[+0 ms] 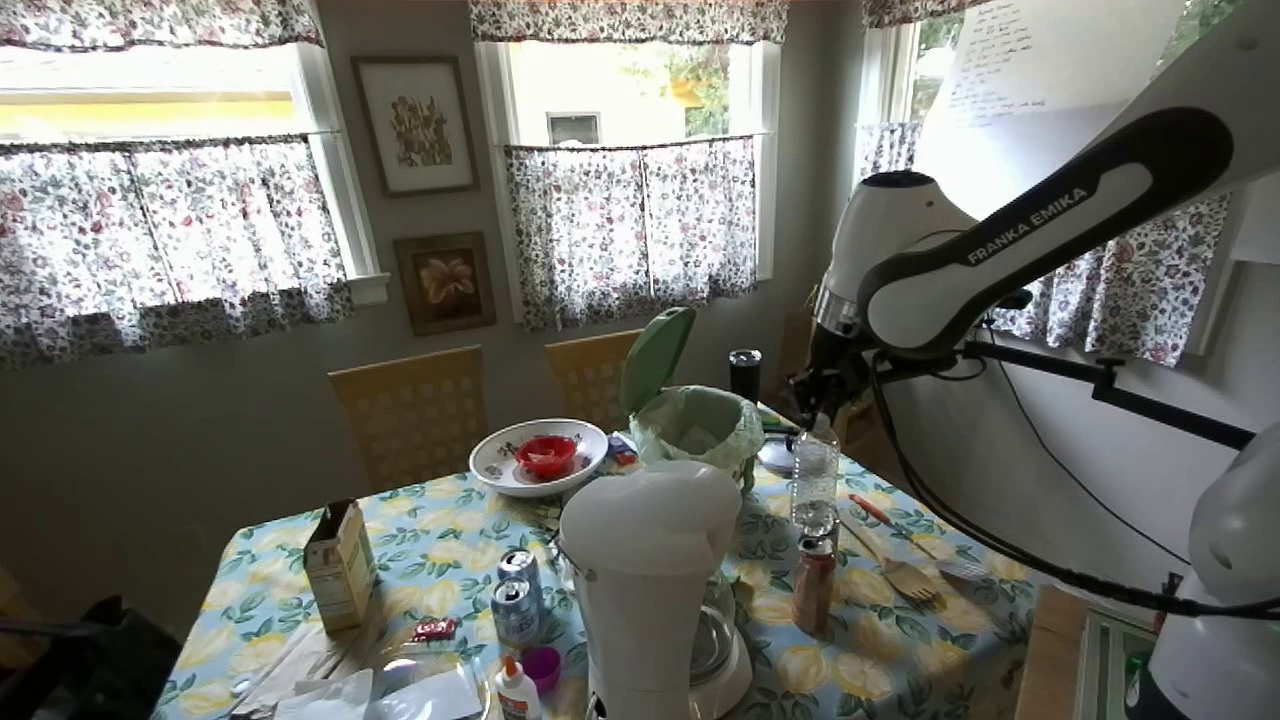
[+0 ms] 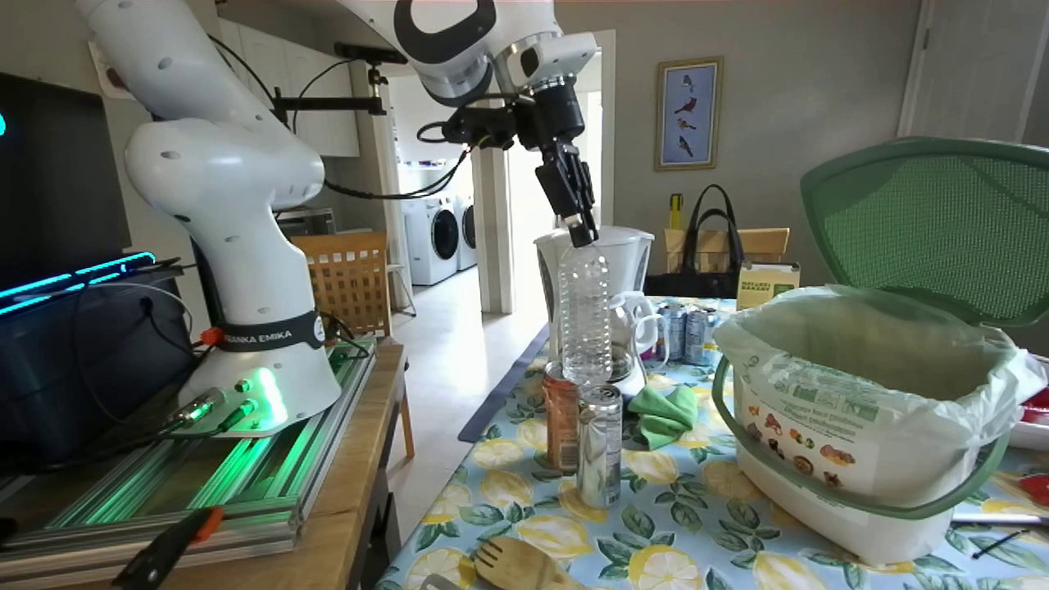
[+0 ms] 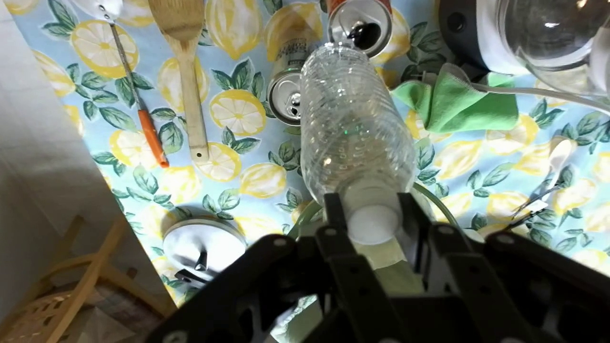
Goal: Put the bottle and two cans in a straight line
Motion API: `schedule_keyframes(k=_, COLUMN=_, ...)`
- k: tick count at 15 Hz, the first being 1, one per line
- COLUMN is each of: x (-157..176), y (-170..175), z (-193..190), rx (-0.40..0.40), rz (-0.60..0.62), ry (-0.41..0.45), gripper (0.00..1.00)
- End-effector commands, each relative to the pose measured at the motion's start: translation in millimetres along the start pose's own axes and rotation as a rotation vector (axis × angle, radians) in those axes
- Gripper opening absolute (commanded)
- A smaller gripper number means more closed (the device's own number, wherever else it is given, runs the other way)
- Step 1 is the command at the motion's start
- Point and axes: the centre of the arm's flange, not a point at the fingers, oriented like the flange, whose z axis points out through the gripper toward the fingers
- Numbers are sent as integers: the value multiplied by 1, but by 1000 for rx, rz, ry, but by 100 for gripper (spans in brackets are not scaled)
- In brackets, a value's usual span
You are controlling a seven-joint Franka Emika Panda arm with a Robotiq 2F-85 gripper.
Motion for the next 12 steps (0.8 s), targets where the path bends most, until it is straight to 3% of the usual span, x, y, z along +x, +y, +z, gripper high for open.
schedule_keyframes(k=1, x=7, y=2, z=-2, rx=-10, rz=-18, ry=28, gripper=8)
schedule_keyframes(k=12, x=13, y=26, z=-42, rx=-27, rz=32, ry=120, gripper=8)
